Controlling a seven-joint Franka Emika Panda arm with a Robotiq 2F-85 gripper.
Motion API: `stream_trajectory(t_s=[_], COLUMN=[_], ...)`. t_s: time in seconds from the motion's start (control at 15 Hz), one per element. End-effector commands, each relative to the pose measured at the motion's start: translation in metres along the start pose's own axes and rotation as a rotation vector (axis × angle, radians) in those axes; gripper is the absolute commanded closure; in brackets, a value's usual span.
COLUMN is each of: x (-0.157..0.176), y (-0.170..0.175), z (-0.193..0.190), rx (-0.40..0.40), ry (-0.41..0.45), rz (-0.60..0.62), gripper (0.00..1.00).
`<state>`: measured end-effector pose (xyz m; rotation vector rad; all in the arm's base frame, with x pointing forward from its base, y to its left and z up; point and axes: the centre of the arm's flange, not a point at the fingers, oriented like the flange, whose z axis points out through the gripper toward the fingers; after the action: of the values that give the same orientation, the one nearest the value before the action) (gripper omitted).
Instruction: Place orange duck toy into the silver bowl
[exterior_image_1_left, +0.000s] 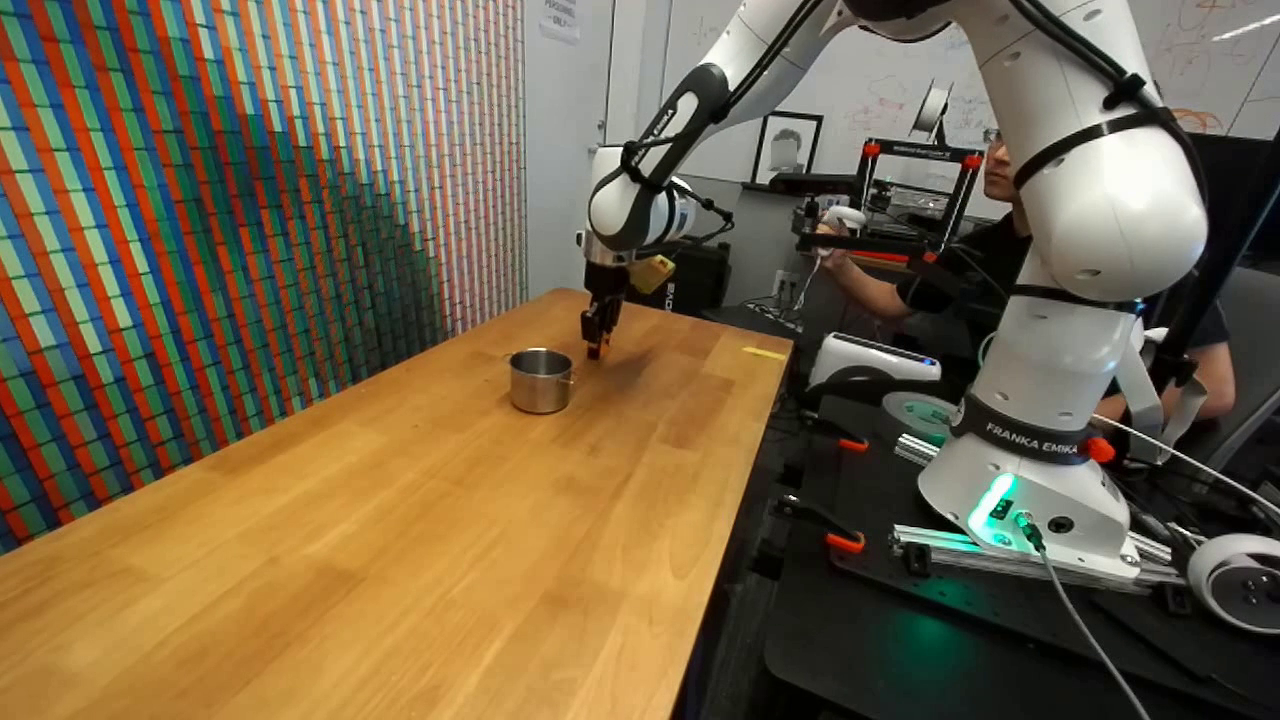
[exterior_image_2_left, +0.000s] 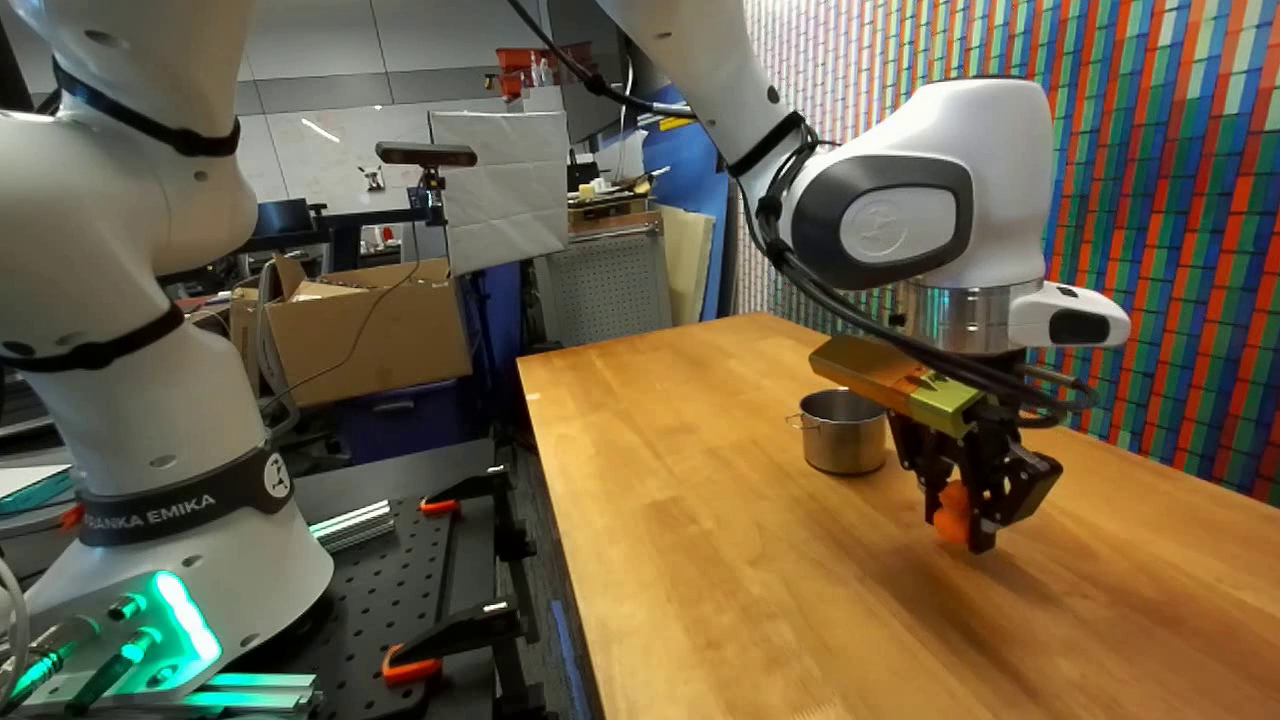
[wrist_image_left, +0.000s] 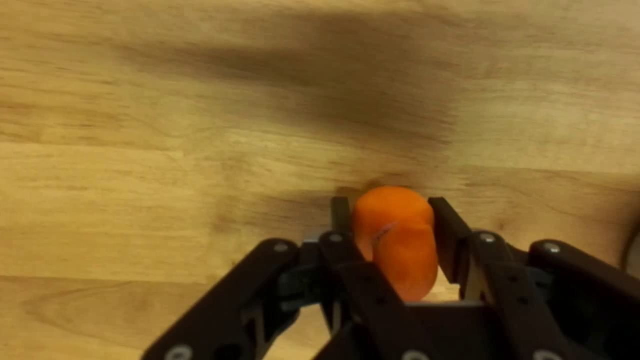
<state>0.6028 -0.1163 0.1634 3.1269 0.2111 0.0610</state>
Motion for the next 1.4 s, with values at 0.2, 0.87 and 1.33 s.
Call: stream_trajectory(t_s=[0.2, 0.87, 1.33], x=[0.01, 0.019, 0.034], y=[-0.046, -0.14, -0.136], z=[-0.078, -0.086, -0.086], rx=[0.132, 0.283, 0.269], ry=[-0.005, 0.058, 0.027], rz=[-0.051, -0.062, -0.037], gripper=[0.83, 0.83, 0.0])
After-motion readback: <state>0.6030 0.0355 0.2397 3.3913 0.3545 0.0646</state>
